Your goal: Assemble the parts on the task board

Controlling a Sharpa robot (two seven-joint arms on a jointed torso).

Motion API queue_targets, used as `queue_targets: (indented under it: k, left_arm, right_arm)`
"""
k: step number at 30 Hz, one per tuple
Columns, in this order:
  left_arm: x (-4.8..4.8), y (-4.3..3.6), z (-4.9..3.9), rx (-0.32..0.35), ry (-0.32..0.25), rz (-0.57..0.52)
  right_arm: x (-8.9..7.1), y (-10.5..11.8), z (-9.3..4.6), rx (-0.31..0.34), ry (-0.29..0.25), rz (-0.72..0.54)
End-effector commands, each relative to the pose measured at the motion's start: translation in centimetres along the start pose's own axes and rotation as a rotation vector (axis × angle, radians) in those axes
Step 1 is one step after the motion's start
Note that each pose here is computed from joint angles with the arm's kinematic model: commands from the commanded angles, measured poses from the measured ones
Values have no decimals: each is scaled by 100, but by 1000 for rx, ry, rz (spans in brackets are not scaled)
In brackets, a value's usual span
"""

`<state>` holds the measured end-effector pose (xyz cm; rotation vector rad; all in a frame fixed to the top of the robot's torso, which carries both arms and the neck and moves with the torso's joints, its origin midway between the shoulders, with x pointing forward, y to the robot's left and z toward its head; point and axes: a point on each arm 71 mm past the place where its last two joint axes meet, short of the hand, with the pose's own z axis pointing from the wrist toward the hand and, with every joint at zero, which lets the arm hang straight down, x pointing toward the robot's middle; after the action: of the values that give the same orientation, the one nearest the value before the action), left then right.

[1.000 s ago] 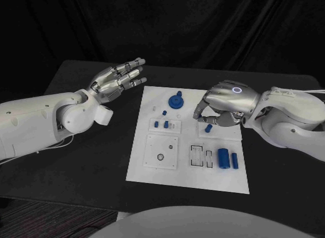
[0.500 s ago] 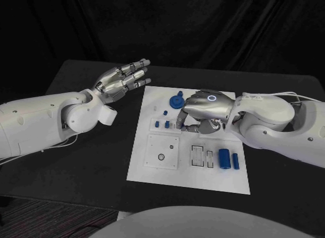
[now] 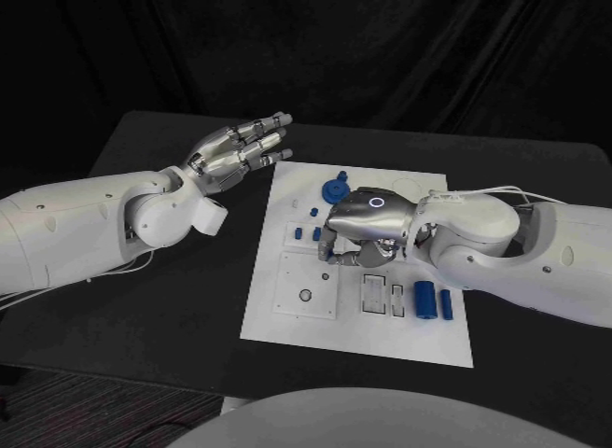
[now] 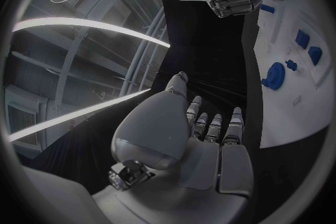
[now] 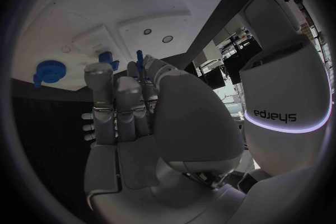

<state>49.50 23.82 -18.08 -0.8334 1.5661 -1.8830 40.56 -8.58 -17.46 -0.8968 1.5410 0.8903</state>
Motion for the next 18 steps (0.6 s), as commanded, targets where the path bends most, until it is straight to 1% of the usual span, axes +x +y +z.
queue_targets:
  k: [1, 9, 18]
  left_arm:
    - [37, 3, 10, 4, 38, 1]
    - [34, 4, 13, 3, 44, 4]
    - [40, 10, 20, -2, 49, 2]
  right_arm:
    - [44, 16, 20, -13, 24, 10]
    - [84, 15, 57, -13, 36, 15]
    - [128, 17, 61, -7, 48, 41]
